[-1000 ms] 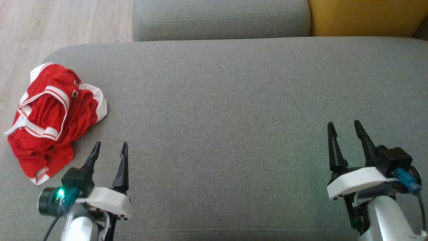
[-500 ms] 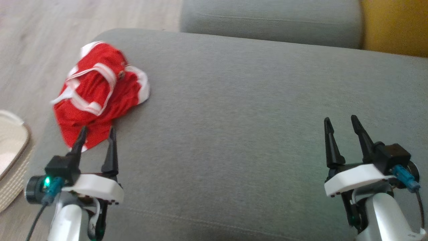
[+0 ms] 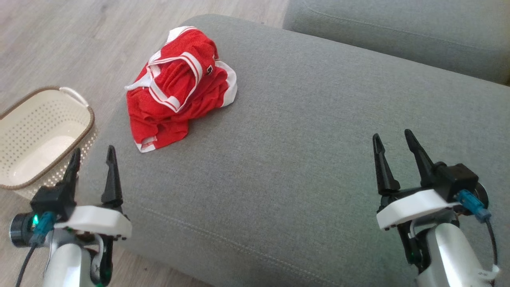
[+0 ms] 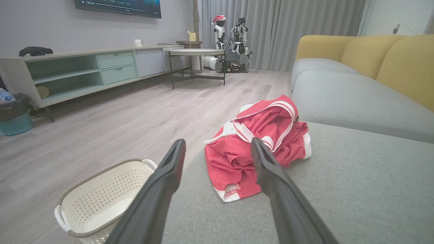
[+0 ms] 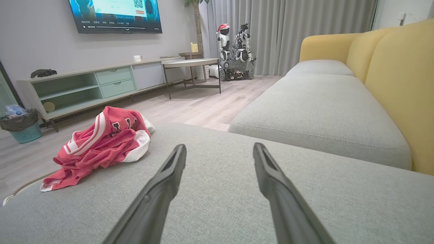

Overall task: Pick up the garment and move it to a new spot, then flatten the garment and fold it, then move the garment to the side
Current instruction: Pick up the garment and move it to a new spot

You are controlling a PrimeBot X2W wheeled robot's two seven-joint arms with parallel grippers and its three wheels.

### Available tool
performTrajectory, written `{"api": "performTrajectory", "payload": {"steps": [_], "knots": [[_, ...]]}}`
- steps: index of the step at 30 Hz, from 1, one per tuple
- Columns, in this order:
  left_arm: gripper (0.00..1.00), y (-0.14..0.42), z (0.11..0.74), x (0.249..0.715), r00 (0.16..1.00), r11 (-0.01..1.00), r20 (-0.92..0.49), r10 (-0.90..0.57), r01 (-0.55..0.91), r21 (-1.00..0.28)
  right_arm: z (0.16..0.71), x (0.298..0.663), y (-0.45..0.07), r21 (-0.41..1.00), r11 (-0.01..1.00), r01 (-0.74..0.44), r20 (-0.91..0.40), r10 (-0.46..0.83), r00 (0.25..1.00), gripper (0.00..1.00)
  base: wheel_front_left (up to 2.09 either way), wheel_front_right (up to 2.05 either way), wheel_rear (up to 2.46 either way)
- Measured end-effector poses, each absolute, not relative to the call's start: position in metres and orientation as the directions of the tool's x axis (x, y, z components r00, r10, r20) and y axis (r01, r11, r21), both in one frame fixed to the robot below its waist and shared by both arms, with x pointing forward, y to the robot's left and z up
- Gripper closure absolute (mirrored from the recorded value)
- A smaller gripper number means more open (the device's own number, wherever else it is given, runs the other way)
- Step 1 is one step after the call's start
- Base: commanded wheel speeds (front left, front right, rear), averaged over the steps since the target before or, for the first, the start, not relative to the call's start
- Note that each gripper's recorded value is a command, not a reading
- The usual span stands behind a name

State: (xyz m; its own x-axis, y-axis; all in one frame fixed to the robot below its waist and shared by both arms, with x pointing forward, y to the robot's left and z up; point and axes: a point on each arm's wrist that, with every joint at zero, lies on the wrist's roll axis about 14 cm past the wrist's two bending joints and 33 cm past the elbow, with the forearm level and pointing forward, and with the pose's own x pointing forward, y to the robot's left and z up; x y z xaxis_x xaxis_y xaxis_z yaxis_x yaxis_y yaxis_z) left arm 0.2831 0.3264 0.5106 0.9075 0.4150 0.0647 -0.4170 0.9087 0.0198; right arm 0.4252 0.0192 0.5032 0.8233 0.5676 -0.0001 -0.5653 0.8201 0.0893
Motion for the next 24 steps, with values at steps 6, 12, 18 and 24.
{"api": "performTrajectory", "payload": {"steps": [6,12,18,24], "knots": [[0.00,0.327,0.510,0.284,0.906,0.907,0.063,0.419,-0.420,0.016,0.501,0.425,0.019,0.091,0.819,-0.566,-0.006,0.569,0.822,0.00,0.00,0.00,0.00],[0.00,0.322,0.509,0.292,0.913,0.915,0.059,0.403,-0.403,-0.011,0.499,0.429,0.018,0.096,0.823,-0.560,-0.009,0.564,0.826,0.00,0.00,0.00,0.00],[0.00,0.322,0.515,0.312,0.925,0.927,0.069,0.375,-0.374,-0.025,0.493,0.434,0.018,0.107,0.823,-0.557,-0.023,0.563,0.826,0.00,0.00,0.00,0.00],[0.00,0.322,0.526,0.361,0.942,0.945,0.084,0.325,-0.323,-0.047,0.493,0.455,0.018,0.106,0.828,-0.551,-0.017,0.555,0.832,0.00,0.00,0.00,0.00]]}}
